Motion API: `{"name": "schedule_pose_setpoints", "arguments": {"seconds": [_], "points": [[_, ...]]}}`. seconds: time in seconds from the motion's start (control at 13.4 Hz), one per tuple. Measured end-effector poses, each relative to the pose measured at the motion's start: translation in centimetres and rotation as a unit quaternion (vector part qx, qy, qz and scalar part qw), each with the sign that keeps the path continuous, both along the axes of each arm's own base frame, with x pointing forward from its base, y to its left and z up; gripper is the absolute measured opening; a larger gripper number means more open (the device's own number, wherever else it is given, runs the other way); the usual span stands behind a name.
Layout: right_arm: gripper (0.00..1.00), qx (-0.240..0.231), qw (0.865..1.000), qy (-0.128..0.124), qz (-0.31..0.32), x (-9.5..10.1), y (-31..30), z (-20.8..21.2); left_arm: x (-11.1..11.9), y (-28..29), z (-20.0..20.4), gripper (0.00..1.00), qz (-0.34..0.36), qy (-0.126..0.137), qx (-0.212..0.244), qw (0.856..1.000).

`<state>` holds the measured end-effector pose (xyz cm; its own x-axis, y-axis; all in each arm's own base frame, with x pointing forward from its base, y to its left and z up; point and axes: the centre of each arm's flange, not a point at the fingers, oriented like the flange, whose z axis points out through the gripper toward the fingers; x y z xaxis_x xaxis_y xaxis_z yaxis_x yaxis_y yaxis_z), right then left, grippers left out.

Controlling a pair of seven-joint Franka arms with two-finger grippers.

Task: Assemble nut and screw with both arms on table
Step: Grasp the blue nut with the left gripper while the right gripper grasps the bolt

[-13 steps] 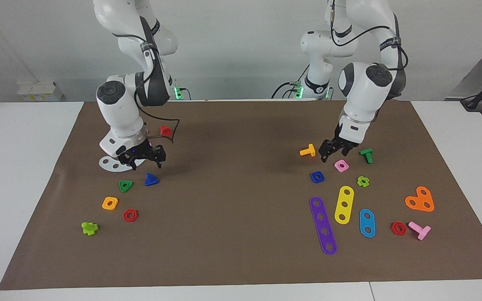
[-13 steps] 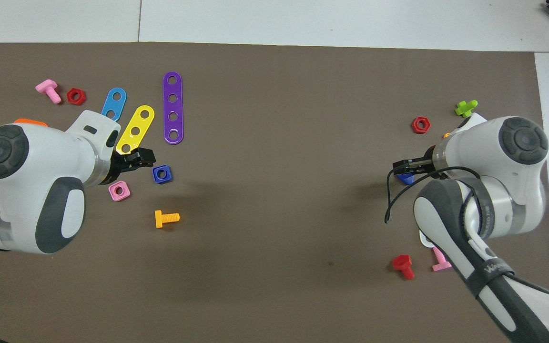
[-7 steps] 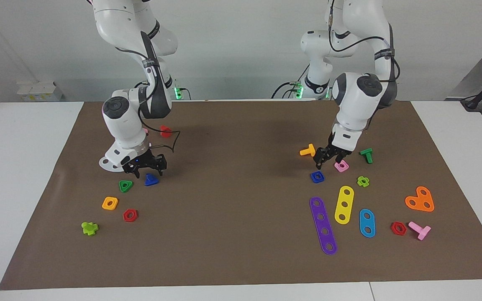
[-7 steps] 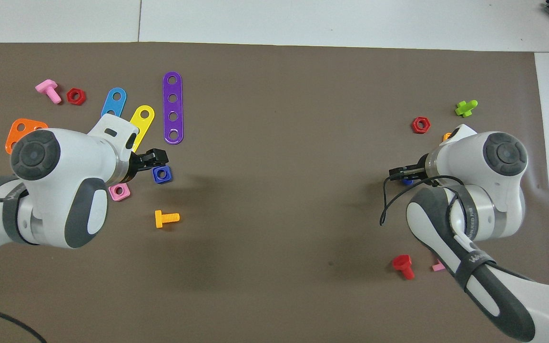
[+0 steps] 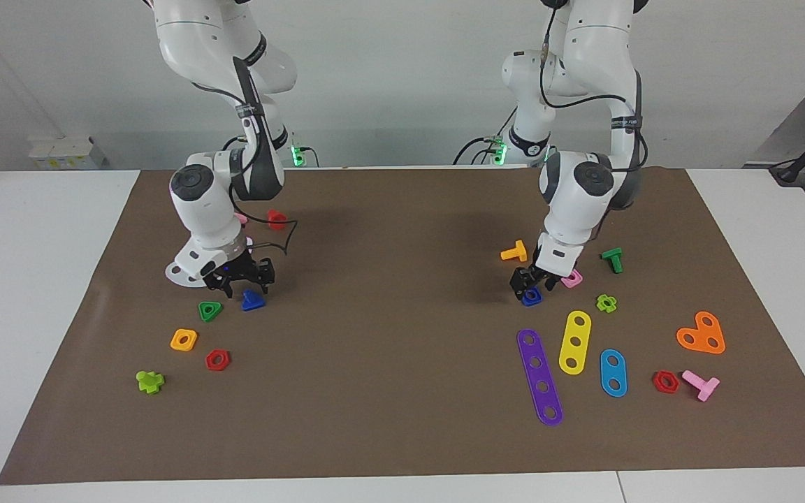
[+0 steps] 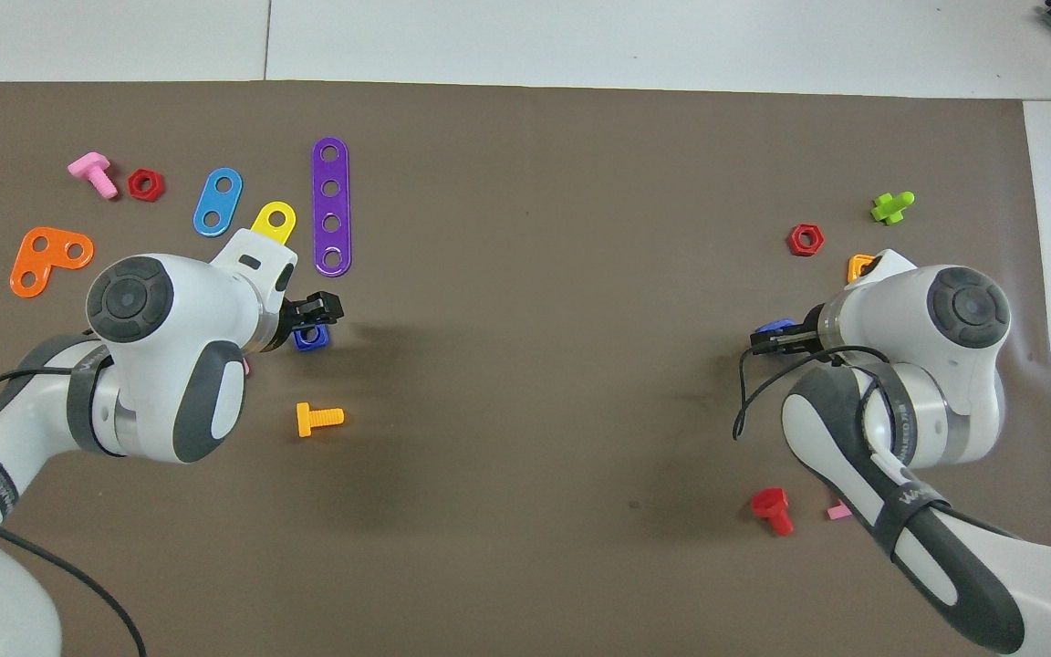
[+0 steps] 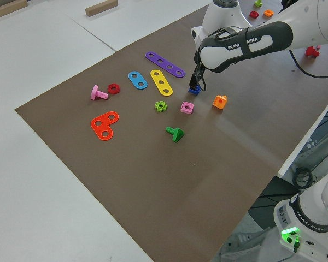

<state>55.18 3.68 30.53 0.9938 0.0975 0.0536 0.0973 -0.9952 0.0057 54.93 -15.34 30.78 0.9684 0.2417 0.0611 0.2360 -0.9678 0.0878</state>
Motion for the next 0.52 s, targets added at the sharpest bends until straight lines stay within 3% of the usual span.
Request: {"name": "schedule_pose_setpoints", "arguments": {"seconds": [0.52], "points": [[0.69,0.002,1.000,-0.021,0.002,0.60,0.21,1.02,-0.54,-0.66,-1.24,0.70,-0.024,0.016,0.020,0.999]]}}
